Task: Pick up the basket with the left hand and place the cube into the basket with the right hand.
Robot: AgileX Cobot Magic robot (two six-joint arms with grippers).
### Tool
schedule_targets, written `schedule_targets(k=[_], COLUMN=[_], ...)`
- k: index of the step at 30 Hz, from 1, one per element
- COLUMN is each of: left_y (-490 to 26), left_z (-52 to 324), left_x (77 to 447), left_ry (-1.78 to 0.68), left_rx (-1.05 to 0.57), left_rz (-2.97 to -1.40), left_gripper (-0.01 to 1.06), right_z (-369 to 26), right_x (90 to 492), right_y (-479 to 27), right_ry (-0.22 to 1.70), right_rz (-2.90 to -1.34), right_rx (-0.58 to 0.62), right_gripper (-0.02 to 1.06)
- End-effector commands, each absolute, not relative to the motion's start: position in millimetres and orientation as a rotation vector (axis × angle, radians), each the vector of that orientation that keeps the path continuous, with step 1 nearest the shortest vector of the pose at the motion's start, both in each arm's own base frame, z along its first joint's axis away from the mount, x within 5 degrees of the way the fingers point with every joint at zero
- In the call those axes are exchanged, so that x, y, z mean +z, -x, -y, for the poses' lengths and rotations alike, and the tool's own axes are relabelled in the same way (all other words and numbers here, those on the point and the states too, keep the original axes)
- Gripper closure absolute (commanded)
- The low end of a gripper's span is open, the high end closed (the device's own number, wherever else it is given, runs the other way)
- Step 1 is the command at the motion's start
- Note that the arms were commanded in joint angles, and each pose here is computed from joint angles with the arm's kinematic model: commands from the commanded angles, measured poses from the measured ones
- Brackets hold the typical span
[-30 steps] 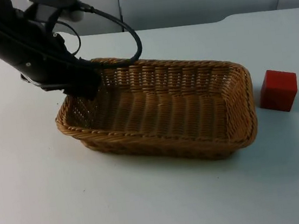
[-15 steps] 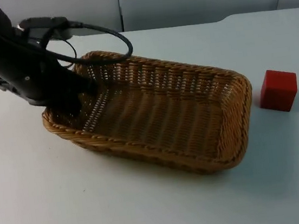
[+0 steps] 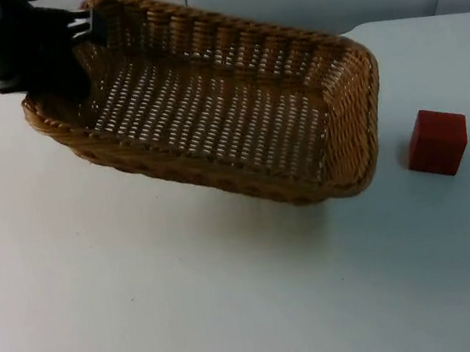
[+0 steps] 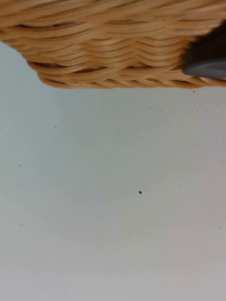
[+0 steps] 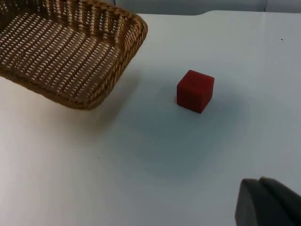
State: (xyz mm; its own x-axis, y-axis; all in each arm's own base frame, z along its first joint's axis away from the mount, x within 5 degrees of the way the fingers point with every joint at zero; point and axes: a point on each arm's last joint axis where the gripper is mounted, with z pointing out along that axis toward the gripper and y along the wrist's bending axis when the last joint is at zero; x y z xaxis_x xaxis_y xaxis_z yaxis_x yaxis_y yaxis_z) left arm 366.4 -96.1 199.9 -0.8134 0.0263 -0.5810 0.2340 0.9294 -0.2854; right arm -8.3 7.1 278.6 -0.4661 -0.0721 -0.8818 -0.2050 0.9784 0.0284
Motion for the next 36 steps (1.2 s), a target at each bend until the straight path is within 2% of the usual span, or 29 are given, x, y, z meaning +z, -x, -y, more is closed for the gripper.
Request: schedule_targets(k=[1,4,11,36], left_y=[-361.3,-353.8,-352.7,-352.8], left_z=[91.7,87.8,89.1,89.0], left_x=[205.9,201.0,202.0,202.1], left_ry=[-0.099,-0.091,-0.030,-0.029], left_rx=[-0.459,-0.425,-0.473,-0.472], left_rz=[-2.429,-2.421,-2.421,-2.420], left_gripper=[1.05,1.05,1.05,1.05], right_z=[-7.4,-7.4,-7.4,-7.5], right_x=[278.2,278.2,278.2,278.2], right_y=[7.8,7.8,7.8,7.8], right_ry=[0.200,0.200,0.200,0.204], right_rz=[-2.045,-2.045,-2.045,-2.045], right_rx=[0.153,0.153,0.153,0.160], right_gripper=[1.05,1.05,1.05,1.05])
